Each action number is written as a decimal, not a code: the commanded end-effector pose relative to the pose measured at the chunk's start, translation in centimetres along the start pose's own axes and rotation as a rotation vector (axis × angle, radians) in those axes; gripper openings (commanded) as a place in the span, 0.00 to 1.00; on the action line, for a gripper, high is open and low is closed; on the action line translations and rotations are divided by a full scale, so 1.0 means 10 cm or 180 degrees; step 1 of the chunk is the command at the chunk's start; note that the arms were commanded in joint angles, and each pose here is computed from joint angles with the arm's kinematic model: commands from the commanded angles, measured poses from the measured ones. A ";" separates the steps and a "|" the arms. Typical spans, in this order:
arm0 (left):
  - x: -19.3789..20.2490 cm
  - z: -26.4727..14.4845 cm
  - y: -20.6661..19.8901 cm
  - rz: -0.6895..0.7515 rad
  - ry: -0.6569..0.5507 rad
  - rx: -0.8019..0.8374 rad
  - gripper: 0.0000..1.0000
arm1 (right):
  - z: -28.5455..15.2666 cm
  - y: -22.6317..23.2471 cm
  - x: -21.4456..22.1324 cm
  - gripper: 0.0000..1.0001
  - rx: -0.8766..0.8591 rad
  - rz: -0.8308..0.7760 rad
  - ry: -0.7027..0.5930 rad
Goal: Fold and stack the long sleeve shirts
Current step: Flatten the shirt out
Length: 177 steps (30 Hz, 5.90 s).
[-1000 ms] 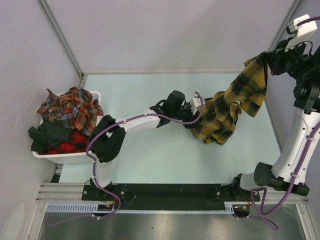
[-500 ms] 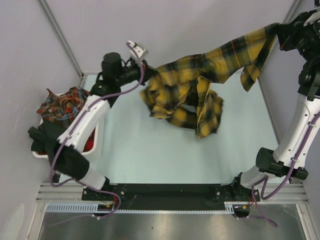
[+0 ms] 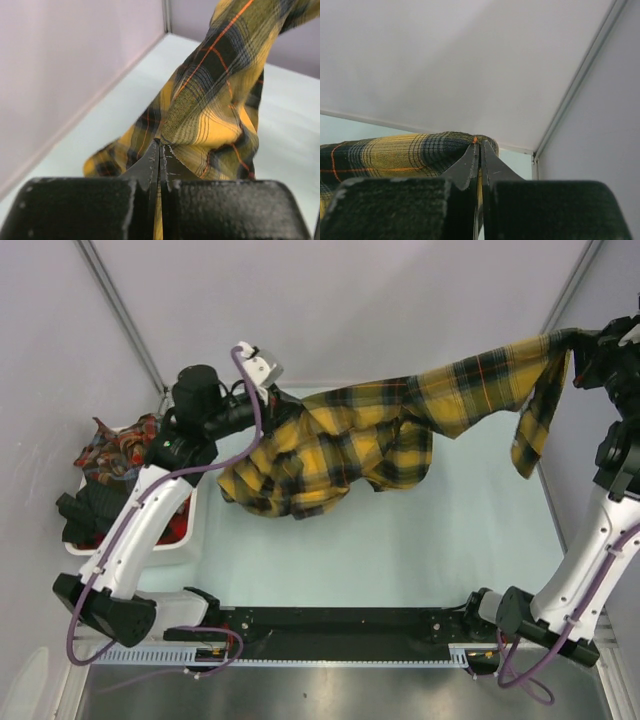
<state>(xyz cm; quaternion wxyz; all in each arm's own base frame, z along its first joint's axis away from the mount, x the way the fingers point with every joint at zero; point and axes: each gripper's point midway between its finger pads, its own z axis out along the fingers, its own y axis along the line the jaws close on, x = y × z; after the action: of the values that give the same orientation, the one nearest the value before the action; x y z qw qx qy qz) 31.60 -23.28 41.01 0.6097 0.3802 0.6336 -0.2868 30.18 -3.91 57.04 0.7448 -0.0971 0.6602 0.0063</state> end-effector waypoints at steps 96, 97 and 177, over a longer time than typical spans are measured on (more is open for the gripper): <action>2.09 0.13 -0.20 -0.0750 0.1839 0.0694 0.91 | 2.71 -0.75 4.92 0.73 0.0481 0.1134 0.2029; 2.08 0.12 -0.19 -0.0759 0.1841 0.0674 0.91 | 2.77 -0.80 4.92 0.74 0.0500 0.0870 0.2005; 3.00 1.74 0.27 -0.1560 0.1690 0.0524 0.92 | 0.27 0.79 3.96 1.00 -0.1910 -0.1466 0.2189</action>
<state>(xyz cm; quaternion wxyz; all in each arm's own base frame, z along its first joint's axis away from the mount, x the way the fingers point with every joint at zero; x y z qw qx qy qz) 43.14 -31.81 8.31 0.2768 0.3231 0.8264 -0.3689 31.85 -0.68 16.23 0.3608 -0.3852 0.8469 0.0654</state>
